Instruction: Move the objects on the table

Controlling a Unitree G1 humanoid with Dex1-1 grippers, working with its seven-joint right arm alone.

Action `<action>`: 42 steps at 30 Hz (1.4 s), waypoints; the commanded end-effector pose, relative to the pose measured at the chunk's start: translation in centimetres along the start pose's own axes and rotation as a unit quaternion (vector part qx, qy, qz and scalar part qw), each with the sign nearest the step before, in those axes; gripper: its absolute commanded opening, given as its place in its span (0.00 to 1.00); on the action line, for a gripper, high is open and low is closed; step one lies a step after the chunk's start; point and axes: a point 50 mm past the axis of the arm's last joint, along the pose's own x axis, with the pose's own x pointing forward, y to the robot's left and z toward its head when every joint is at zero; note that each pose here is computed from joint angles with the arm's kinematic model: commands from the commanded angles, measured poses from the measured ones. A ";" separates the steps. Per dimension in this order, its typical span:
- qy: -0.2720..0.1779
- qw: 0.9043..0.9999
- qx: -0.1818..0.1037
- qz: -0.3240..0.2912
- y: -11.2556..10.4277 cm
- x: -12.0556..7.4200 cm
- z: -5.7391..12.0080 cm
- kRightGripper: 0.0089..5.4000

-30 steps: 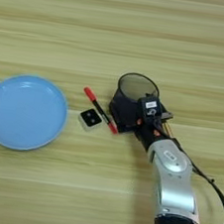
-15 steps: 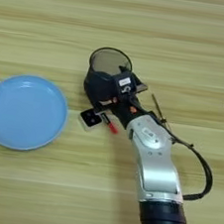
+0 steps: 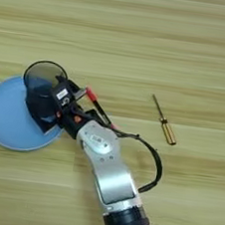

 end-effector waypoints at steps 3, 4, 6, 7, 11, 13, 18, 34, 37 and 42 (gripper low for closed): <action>-0.039 0.999 -0.018 0.021 1.3 0.7 1.6 0.91; -0.037 0.999 -0.017 0.024 1.6 0.7 1.5 0.91; -0.033 0.999 -0.014 0.029 1.9 0.8 1.2 0.91; -0.030 0.999 -0.014 0.031 2.0 0.8 1.1 0.91; -0.024 0.999 -0.010 0.037 2.4 0.9 0.7 0.91; -0.021 0.999 -0.009 0.039 2.5 1.0 0.5 0.91; -0.014 0.999 -0.007 0.040 2.5 1.0 0.0 0.91; -0.010 0.999 -0.010 0.032 2.2 0.9 -0.2 0.99; -0.012 0.999 -0.014 0.030 2.0 0.6 0.0 0.99; -0.009 0.999 -0.016 0.028 1.8 -0.1 -0.2 0.99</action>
